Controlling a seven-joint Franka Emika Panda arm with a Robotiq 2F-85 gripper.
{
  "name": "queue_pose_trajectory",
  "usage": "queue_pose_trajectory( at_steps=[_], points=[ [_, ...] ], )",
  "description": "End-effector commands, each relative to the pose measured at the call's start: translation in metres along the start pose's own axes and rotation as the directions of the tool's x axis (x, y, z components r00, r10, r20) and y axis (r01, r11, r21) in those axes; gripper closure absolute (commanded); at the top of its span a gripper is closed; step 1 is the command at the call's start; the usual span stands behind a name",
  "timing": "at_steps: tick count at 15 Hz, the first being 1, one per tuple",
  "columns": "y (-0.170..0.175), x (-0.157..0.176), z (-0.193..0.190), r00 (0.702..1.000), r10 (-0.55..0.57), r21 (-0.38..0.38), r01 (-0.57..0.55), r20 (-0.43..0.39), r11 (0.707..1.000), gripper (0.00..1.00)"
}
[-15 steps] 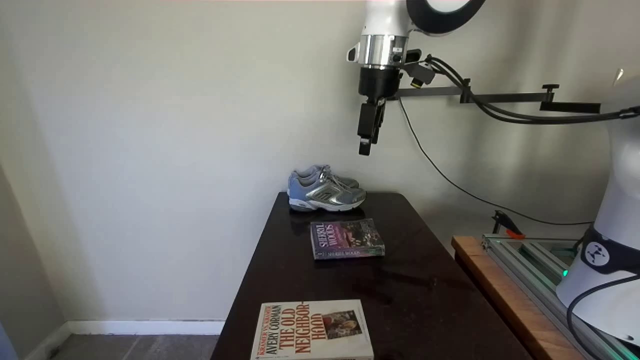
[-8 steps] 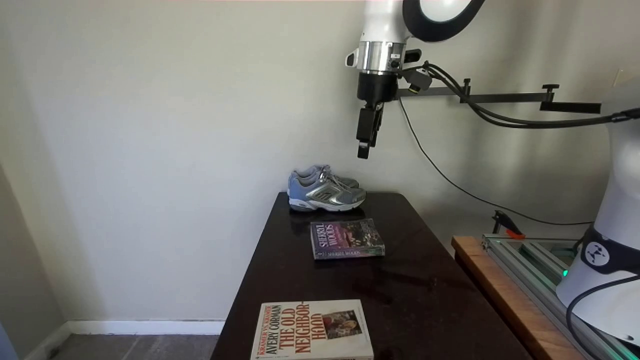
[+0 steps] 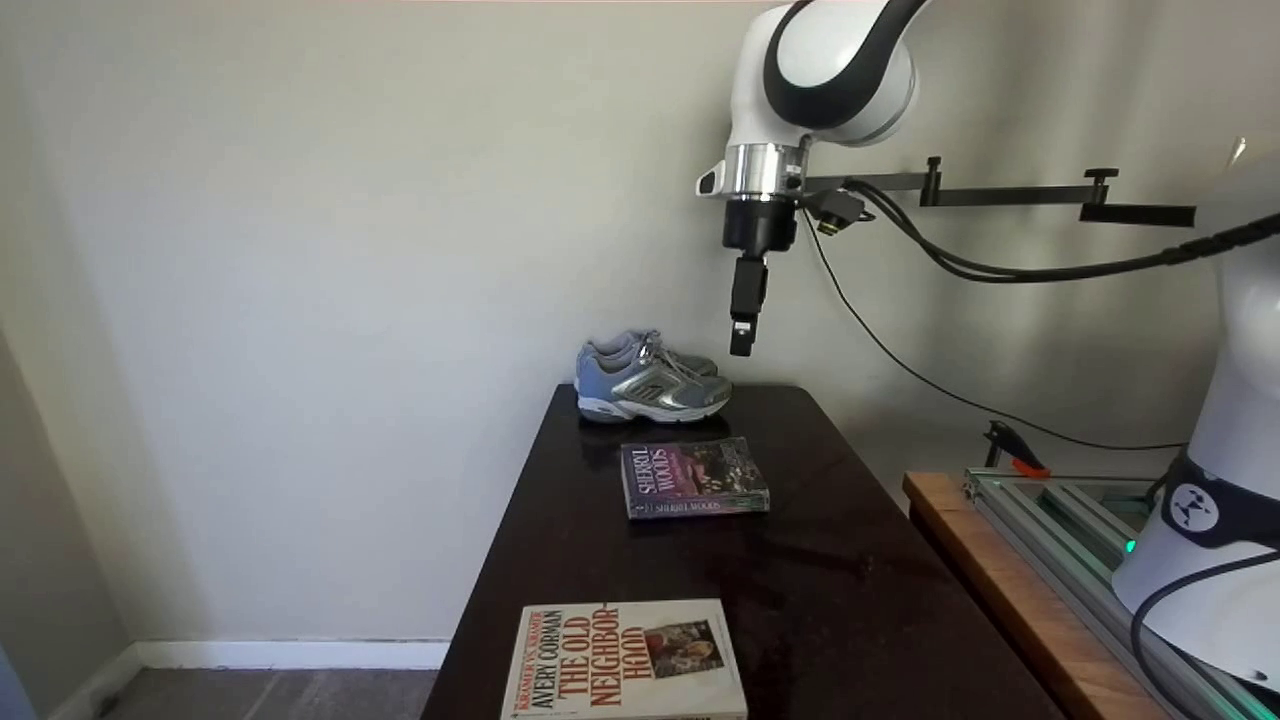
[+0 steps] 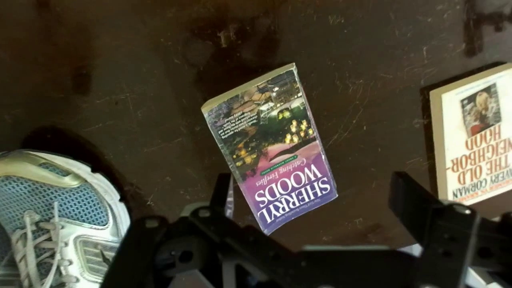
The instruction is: Open the book on the right
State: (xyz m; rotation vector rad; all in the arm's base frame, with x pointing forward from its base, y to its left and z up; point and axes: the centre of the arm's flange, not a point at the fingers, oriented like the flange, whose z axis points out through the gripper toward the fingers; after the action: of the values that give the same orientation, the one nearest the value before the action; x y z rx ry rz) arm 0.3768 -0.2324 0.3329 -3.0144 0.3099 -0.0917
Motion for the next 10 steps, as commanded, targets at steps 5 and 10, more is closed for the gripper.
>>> queue_pose_trajectory(
  at_steps=[5, 10],
  points=[
    [0.019, 0.000, 0.021, 0.988, -0.148, 0.027, 0.147, 0.033, 0.989, 0.00],
    [0.016, 0.009, 0.030, 0.967, -0.250, 0.049, 0.247, 0.057, 0.968, 0.00]
  ],
)
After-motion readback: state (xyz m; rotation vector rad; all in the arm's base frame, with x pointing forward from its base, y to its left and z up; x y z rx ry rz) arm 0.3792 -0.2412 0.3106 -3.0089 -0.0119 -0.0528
